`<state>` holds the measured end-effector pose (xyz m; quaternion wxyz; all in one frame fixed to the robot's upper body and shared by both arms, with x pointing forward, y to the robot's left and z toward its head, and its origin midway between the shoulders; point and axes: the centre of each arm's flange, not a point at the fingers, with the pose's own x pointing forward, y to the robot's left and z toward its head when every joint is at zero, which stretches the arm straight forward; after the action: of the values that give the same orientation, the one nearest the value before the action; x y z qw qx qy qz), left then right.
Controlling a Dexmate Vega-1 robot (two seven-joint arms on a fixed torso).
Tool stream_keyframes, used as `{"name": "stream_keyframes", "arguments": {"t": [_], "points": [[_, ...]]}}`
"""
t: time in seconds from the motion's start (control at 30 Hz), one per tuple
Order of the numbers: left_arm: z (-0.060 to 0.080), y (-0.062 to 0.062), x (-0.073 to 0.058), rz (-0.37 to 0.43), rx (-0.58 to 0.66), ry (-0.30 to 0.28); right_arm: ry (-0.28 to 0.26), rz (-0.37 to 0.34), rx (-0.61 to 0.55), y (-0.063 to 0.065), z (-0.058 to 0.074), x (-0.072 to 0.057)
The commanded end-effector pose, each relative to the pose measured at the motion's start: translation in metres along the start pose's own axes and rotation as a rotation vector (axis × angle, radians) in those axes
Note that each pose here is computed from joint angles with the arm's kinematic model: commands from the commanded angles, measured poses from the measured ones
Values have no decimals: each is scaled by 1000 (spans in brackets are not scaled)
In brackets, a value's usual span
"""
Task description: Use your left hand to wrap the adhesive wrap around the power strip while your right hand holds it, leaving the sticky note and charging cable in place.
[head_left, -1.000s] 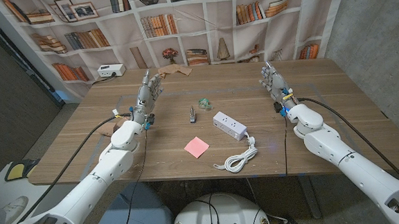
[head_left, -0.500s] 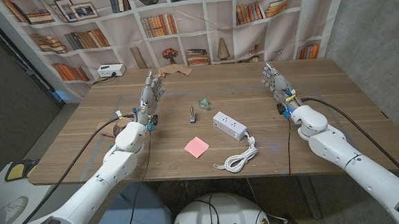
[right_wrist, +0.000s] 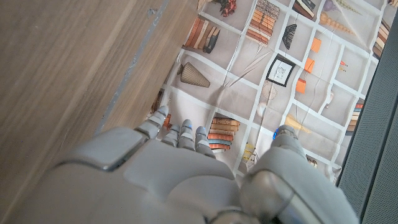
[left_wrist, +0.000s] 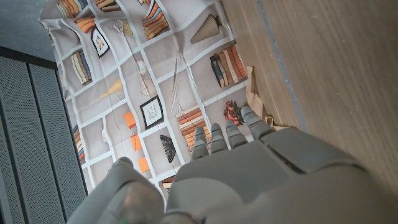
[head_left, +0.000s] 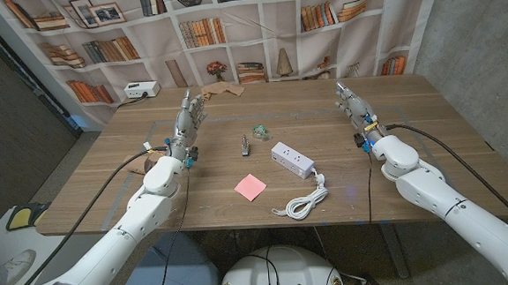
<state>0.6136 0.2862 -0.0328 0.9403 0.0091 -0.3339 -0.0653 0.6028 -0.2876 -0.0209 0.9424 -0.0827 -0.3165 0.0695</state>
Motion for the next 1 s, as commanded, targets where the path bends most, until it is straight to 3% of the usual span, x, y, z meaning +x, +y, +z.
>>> {"name": "stream_keyframes", "arguments": {"t": [0.03,0.53,1.0], "points": [[-2,2,-2,2,-6,12,10,-1,-67,-3,4,-9],[-7,-6,-1,0,-2,-1,-9,3,-132,-12,11,-18],[-11,2,-4,39,-20,-5,-19,15,-209,-7,14,-22]]}}
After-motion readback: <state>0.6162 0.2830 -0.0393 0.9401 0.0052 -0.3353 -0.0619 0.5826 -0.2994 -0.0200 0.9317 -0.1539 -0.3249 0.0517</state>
